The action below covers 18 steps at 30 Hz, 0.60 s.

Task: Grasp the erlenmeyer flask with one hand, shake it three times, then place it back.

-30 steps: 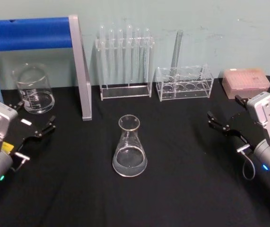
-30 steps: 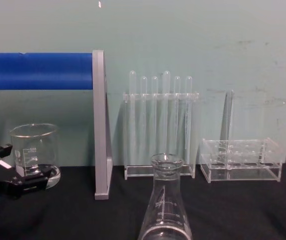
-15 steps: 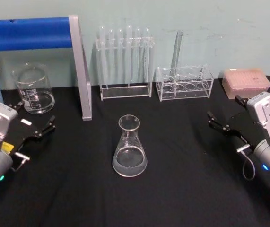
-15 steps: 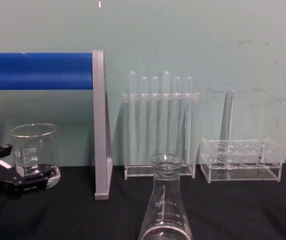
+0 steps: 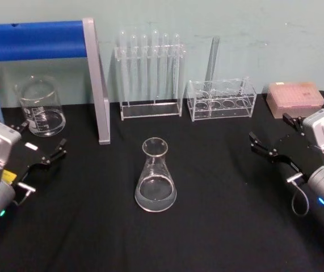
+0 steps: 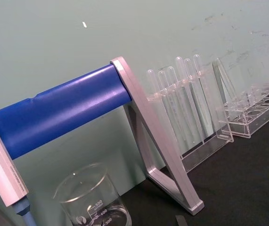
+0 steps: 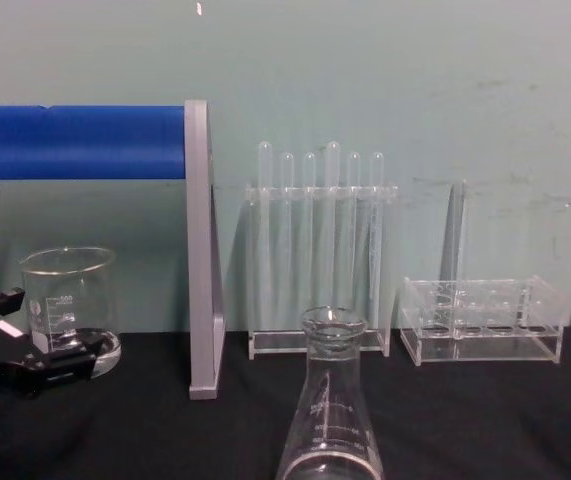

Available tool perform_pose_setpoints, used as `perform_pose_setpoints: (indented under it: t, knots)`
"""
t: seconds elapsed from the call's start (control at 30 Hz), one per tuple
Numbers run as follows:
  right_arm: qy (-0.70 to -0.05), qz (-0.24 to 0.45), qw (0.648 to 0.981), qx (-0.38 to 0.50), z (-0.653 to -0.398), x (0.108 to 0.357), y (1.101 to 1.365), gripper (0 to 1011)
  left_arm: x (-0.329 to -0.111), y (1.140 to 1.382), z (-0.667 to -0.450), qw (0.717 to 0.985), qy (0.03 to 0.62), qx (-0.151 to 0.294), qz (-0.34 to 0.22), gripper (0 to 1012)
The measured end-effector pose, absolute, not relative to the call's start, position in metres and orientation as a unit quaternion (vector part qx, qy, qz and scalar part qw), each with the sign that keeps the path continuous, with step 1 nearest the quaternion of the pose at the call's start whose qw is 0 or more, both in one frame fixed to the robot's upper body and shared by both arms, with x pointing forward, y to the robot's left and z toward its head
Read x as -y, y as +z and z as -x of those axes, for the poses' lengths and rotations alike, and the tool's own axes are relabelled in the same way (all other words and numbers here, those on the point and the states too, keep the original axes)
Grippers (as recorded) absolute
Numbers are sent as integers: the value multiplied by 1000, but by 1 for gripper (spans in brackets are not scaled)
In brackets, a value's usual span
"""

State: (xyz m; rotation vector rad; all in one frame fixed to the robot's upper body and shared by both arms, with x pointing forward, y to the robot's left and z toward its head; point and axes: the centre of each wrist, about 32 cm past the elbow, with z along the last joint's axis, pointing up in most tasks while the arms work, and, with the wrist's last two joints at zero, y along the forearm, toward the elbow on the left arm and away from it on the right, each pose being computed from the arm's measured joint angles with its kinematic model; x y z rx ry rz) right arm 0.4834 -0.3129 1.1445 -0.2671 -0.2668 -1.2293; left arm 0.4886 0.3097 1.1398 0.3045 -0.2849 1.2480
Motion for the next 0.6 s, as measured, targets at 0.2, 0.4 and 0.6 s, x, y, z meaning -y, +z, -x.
perform_pose_setpoints:
  t: [0.2,0.4,0.6]
  knots:
    - [-560,104,815,107,-470,315,1151,1000,-310,1140,-489,791,580,132,-141,1001]
    - [-540,86,833,84,-456,313,1154,1000,-310,1140,-489,791,580,132,-141,1001]
    - [-517,72,851,63,-446,307,1155,1000,-310,1140,-489,791,580,132,-141,1001]
